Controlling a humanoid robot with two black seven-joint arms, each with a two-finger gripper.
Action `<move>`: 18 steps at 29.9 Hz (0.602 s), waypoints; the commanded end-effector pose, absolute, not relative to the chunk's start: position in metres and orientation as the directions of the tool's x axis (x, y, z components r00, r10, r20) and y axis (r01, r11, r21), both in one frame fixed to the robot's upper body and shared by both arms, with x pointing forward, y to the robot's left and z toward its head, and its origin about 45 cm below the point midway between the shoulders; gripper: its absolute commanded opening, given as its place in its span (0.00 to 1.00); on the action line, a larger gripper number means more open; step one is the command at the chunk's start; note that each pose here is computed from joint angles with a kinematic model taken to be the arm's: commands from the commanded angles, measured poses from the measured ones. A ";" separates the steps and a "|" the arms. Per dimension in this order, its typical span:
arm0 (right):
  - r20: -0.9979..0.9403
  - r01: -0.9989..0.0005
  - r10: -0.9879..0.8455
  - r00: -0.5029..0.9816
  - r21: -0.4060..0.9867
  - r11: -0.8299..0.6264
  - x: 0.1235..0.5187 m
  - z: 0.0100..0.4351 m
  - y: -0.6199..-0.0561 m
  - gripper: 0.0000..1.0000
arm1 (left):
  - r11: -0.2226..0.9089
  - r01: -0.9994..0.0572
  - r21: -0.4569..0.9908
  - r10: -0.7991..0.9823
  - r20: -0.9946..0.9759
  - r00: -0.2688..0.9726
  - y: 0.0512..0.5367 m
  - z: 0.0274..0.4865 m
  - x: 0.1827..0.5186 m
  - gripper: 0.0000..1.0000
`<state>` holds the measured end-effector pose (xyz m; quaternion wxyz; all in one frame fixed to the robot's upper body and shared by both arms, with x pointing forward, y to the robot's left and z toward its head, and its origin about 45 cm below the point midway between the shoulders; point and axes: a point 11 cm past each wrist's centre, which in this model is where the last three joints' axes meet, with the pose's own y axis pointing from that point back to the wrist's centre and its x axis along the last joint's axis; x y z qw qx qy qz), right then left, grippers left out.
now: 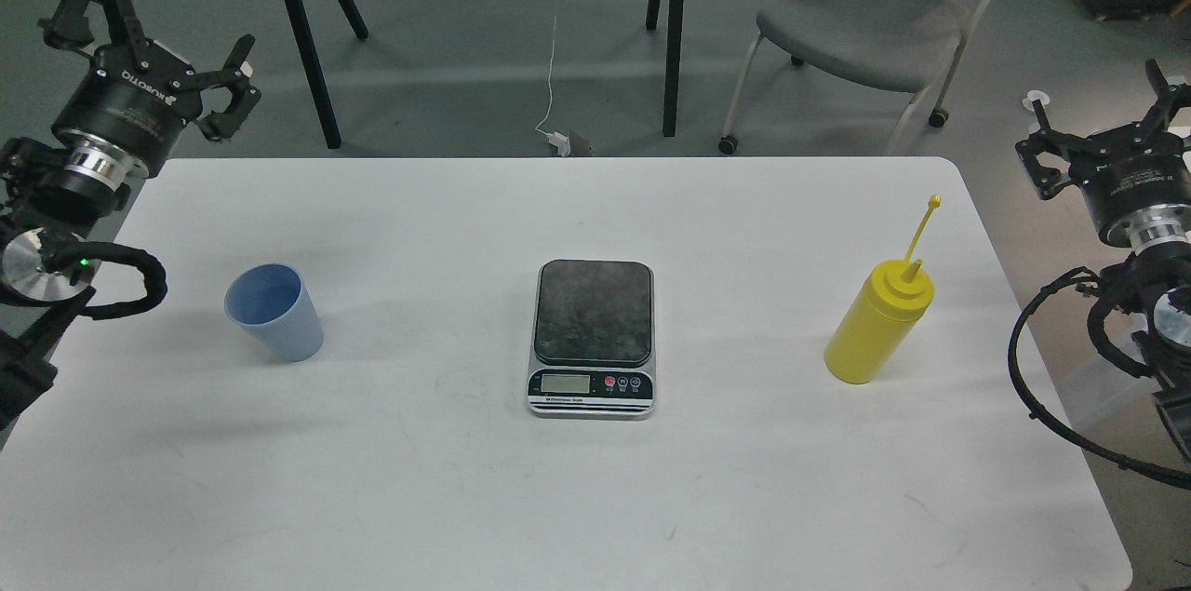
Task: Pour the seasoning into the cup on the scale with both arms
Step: 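Raise the left gripper and move it toward the blue cup, then lower the left gripper and grasp the blue cup from its side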
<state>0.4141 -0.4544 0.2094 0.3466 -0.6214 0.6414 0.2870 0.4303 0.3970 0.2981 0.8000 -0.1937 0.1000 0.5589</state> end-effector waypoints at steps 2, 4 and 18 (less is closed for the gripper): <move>-0.805 -0.997 -0.593 0.010 -0.052 0.054 0.408 0.203 -0.451 0.99 | 0.483 -0.871 -0.088 0.875 0.010 0.484 0.387 0.321 0.416 0.99; -0.805 -0.997 -0.593 0.009 -0.051 0.054 0.407 0.202 -0.452 0.99 | 0.538 -0.843 -0.016 0.832 0.168 0.528 0.381 0.322 0.411 0.99; -0.804 -0.995 -0.595 0.021 -0.075 0.067 0.399 0.212 -0.464 0.99 | 0.492 -0.739 0.461 0.023 0.842 0.540 0.354 0.251 0.388 0.97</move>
